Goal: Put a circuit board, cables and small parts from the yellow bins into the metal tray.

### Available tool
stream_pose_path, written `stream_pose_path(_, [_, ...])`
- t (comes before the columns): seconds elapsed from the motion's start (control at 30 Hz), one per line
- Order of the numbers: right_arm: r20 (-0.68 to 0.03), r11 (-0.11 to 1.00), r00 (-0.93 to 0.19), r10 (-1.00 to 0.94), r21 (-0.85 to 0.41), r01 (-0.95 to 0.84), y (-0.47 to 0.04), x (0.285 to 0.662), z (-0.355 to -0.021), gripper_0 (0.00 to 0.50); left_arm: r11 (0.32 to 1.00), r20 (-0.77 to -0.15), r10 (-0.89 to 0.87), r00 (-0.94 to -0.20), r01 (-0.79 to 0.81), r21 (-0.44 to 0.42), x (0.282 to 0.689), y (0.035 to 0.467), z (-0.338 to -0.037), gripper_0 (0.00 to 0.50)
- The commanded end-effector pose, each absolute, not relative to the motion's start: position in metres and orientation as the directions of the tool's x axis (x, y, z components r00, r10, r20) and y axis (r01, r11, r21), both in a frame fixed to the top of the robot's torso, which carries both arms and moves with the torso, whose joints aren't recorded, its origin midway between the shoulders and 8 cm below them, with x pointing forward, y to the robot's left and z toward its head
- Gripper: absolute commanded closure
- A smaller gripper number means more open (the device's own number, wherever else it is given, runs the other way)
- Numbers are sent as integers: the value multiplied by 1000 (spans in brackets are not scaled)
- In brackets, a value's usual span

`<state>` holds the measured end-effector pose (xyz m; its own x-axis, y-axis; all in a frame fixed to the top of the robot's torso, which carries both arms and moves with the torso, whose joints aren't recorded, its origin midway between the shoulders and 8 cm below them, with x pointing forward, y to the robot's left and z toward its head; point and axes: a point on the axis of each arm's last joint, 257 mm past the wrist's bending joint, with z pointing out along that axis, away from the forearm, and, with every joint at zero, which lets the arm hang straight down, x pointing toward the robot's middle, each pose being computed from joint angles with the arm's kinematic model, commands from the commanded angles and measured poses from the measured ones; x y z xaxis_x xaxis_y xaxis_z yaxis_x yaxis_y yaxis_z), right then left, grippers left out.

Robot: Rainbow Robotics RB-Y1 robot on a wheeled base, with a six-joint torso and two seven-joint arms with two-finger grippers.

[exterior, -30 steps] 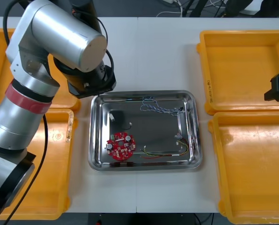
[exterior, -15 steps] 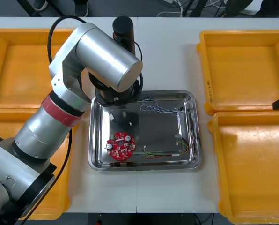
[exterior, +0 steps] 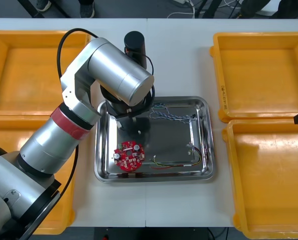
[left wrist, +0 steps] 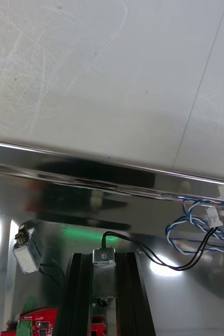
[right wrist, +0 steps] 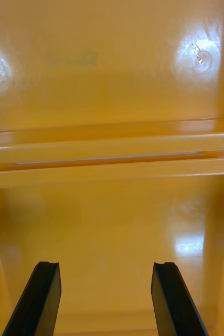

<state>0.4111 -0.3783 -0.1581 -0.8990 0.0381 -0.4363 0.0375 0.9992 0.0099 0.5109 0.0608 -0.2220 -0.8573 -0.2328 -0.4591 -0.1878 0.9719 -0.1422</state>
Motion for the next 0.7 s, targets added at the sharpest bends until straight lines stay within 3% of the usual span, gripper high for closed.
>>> stream_pose_path(0.03, [-481, 997, -876, -13, -75, 26, -402, 413, -135, 0, 959, -452, -277, -848, -215, -184, 504, 47, -231, 500])
stream_pose_path(0.6, [-478, 996, -878, -36, -88, 7, -408, 409, -150, 0, 957, -449, -284, -847, -218, -194, 501, 55, -256, 493])
stream_pose_path(0.7, [-488, 997, -873, -27, -78, 13, -408, 411, -153, 0, 956, -451, -283, -847, -214, -199, 502, 54, -256, 427])
